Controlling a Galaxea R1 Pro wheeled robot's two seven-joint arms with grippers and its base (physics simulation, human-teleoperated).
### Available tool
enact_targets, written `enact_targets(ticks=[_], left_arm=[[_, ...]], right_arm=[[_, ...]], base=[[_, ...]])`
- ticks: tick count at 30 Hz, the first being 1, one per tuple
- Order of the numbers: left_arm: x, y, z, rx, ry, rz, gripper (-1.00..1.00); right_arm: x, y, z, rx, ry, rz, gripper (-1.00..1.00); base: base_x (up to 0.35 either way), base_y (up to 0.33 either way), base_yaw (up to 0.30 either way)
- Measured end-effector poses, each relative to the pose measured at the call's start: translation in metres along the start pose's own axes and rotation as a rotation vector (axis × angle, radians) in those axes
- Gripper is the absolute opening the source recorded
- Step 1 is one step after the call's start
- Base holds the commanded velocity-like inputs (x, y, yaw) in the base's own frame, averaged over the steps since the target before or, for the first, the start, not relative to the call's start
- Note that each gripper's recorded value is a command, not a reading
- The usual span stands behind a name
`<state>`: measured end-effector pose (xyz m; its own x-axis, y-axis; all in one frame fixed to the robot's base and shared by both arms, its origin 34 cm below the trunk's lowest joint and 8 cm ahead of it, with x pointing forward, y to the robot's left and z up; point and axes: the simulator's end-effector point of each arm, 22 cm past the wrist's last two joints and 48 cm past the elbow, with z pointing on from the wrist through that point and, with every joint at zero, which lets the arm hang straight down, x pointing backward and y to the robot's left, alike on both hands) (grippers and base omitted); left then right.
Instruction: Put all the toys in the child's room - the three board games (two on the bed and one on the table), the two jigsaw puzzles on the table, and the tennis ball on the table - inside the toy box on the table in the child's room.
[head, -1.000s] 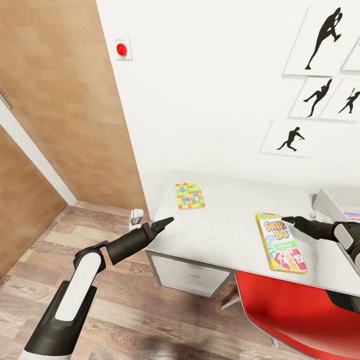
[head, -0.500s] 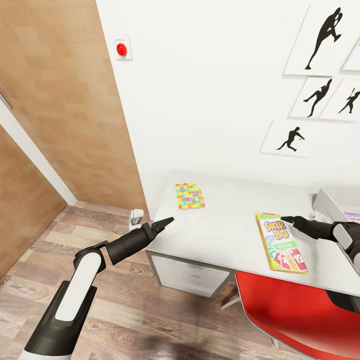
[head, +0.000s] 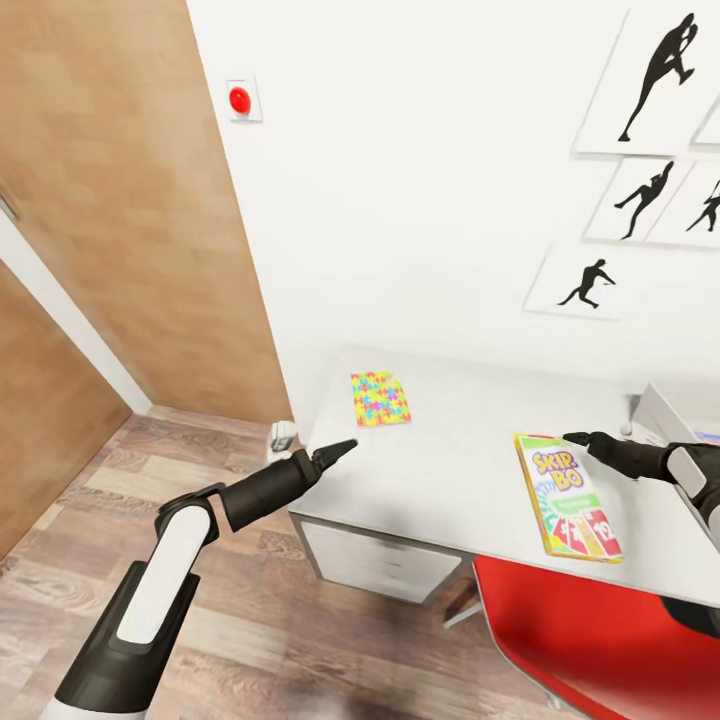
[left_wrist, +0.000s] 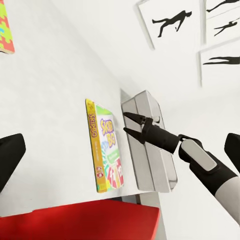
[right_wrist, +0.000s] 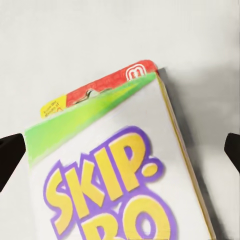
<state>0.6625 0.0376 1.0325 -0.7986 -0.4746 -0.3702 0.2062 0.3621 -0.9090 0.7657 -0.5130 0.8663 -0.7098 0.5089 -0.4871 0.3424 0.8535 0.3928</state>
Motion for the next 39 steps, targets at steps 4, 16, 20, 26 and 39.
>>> enact_targets(ticks=[4,16,20,26,39], left_arm=[[0.002,-0.001,0.001,0.001,0.005,0.002,1.0],[0.004,-0.002,0.003,0.002,0.009,0.004,1.0],[0.004,-0.002,0.003,0.002,0.01,0.004,1.0],[0.004,-0.002,0.003,0.002,0.01,0.004,1.0],[0.004,-0.002,0.003,0.002,0.01,0.004,1.0]], right_arm=[[-0.001,-0.004,-0.001,0.012,-0.003,0.007,1.0],[-0.001,-0.011,-0.003,0.028,-0.003,0.016,1.0],[-0.002,-0.015,-0.004,0.036,-0.005,0.018,1.0],[-0.004,-0.022,-0.007,0.049,-0.008,0.021,1.0],[-0.003,-0.037,-0.013,0.07,-0.008,0.044,1.0]], base=[[0.253,0.0,0.0],[0.111,0.0,0.0],[0.031,0.0,0.0],[0.014,0.0,0.0],[0.004,0.0,0.0]])
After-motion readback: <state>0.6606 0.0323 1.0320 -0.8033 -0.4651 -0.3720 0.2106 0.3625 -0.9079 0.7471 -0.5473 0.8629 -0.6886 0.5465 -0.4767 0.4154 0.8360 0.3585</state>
